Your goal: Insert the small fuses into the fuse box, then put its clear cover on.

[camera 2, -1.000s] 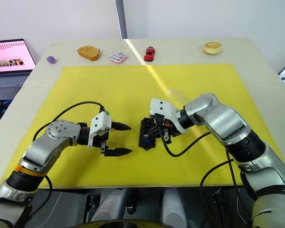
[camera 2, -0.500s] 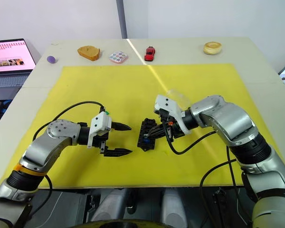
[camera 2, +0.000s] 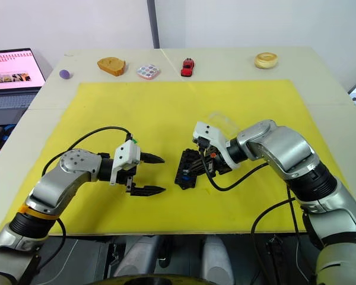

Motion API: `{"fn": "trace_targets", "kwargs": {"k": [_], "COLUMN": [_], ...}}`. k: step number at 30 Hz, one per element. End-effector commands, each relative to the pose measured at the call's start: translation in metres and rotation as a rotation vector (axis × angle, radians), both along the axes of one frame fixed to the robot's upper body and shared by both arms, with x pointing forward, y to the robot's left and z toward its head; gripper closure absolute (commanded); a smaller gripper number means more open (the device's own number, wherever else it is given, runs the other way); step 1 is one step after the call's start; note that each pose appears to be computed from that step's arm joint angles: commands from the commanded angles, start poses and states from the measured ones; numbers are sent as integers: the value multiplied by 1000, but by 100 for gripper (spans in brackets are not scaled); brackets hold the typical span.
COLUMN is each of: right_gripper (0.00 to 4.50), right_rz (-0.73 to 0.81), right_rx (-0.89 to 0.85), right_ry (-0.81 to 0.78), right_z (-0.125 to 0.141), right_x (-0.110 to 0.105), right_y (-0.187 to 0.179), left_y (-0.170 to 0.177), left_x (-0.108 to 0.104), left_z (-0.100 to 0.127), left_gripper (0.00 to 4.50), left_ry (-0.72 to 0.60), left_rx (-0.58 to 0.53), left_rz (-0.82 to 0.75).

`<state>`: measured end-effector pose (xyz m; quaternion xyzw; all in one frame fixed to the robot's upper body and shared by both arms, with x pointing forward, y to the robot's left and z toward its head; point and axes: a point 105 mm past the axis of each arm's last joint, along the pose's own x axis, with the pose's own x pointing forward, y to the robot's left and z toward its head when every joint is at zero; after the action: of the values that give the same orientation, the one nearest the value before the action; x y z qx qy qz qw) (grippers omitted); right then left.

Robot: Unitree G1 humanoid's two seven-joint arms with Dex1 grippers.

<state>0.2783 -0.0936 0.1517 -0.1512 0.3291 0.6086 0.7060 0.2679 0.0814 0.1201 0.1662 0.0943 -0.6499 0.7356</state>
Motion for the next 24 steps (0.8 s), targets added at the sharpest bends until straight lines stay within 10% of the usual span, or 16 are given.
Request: {"fn": "trace_targets", "kwargs": {"k": [1,24], "right_gripper": [447,447], "right_rz": [13,-24], "right_rx": [20,75], "right_ry": [-51,-285], "right_z": [13,16], "right_x": [2,-9], "right_y": [2,7], "left_y": [-3,-7], "left_x": [-1,-2], "left_z": [7,4], "left_gripper": [0,0], "left_ry": [-41,-43], "left_rx": [-8,-10], "left_rz": [-21,-33]}}
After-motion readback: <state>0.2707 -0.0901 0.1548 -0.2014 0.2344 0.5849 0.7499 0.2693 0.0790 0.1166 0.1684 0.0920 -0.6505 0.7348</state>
